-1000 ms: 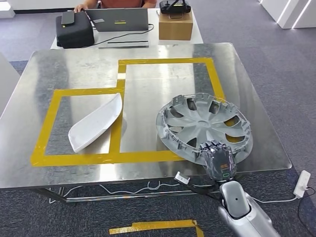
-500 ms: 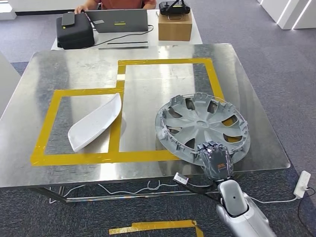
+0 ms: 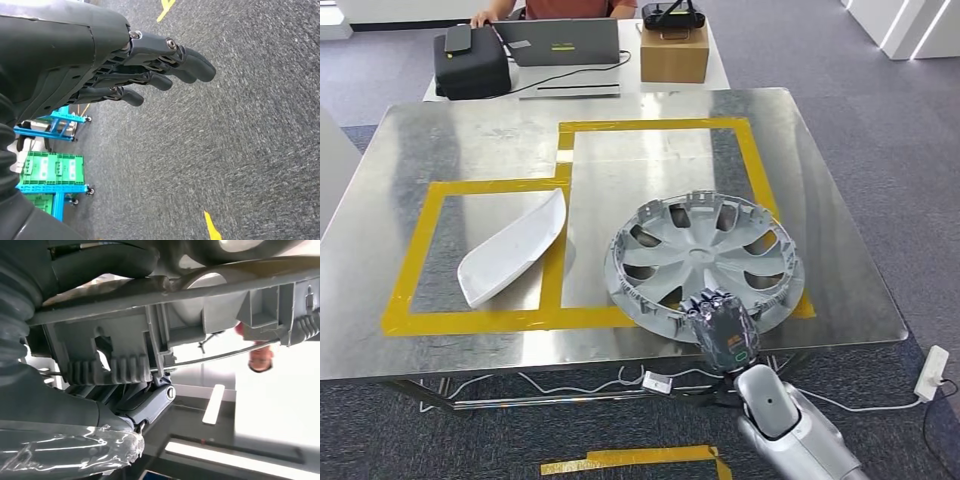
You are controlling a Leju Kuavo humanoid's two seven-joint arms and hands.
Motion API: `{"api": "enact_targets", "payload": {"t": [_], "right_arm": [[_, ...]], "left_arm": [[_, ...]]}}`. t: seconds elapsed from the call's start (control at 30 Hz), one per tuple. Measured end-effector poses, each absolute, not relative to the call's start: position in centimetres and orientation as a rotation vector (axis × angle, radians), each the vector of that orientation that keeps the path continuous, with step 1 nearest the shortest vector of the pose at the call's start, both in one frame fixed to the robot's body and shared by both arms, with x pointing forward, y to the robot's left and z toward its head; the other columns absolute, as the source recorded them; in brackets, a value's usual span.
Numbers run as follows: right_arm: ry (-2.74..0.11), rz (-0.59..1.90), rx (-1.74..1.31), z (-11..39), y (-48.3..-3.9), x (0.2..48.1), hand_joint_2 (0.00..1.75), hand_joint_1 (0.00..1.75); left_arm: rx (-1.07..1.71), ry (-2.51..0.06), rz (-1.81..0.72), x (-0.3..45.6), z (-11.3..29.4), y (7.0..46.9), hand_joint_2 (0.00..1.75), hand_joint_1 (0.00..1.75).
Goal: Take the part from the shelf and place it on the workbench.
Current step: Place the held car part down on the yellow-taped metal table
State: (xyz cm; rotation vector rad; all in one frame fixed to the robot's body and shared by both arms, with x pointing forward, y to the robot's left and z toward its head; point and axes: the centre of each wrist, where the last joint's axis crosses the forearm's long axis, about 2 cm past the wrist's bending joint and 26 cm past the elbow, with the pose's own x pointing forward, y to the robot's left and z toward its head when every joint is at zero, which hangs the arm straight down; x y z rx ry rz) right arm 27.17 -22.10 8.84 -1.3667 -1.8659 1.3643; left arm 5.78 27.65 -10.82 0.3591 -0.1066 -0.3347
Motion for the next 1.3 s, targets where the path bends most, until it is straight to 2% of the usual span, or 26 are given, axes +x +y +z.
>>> {"api": "enact_targets", "payload": {"t": [1.03,1.17,1.2,1.3], "right_arm": [[-1.878,1.444,-1.342,8.6,-21.2,28.3,1.75,1.75],[-1.87,1.448,-1.342,8.5,-21.3,28.3,0.0,0.0],[-1.868,1.447,-1.342,8.5,-21.3,28.3,0.0,0.0],[-1.859,1.441,-1.346,8.4,-21.3,28.4,0.0,0.0]], "left_arm": [[0.284,-0.113,-0.332,5.7,-10.9,27.5,1.75,0.0],[0.285,-0.113,-0.332,5.7,-10.9,27.6,1.75,0.0],[0.285,-0.114,-0.332,5.7,-10.9,27.6,1.75,0.0],[0.287,-0.117,-0.333,5.7,-10.9,27.6,0.44,0.0]]}}
